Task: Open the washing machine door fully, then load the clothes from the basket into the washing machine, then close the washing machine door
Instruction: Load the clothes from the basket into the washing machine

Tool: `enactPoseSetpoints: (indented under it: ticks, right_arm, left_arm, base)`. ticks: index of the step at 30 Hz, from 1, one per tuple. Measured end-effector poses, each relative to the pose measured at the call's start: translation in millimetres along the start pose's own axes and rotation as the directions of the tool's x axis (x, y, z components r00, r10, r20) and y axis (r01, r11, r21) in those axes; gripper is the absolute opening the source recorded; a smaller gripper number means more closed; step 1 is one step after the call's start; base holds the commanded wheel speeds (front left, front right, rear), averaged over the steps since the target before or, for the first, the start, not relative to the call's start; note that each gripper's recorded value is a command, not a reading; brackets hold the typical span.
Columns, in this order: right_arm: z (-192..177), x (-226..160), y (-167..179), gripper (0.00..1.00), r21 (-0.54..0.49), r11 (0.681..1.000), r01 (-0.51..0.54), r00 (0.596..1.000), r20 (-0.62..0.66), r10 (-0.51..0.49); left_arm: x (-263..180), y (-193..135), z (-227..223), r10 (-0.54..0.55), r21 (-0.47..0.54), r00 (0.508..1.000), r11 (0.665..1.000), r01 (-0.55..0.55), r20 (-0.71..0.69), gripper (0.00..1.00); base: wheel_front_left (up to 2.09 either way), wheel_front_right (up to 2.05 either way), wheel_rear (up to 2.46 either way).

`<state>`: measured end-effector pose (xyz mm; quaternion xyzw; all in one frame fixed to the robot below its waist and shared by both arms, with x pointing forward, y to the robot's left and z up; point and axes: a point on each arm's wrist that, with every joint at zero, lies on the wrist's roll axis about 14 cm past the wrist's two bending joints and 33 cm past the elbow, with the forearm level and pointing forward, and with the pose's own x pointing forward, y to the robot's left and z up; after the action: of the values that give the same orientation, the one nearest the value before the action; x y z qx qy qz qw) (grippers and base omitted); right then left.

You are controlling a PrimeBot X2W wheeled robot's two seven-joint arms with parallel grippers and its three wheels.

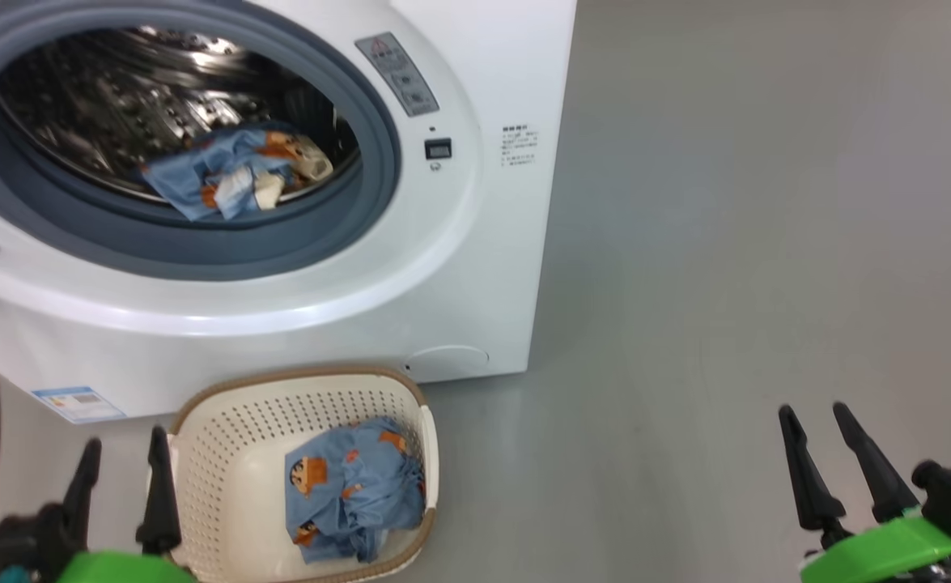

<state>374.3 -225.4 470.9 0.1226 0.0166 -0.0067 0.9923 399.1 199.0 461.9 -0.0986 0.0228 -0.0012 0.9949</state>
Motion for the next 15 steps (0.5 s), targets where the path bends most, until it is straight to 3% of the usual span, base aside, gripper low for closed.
enactPoseSetpoints:
  ticks: [15]
  right_arm:
    - [9.4,-11.6,-3.9,1.00,-0.004,1.000,0.009,1.000,0.027,-0.009]
  left_arm:
    - [-40.1,7.7,3.3,0.041,-0.014,0.999,0.999,-0.040,0.015,1.00]
  base:
    - [0.00,0.00,0.00]
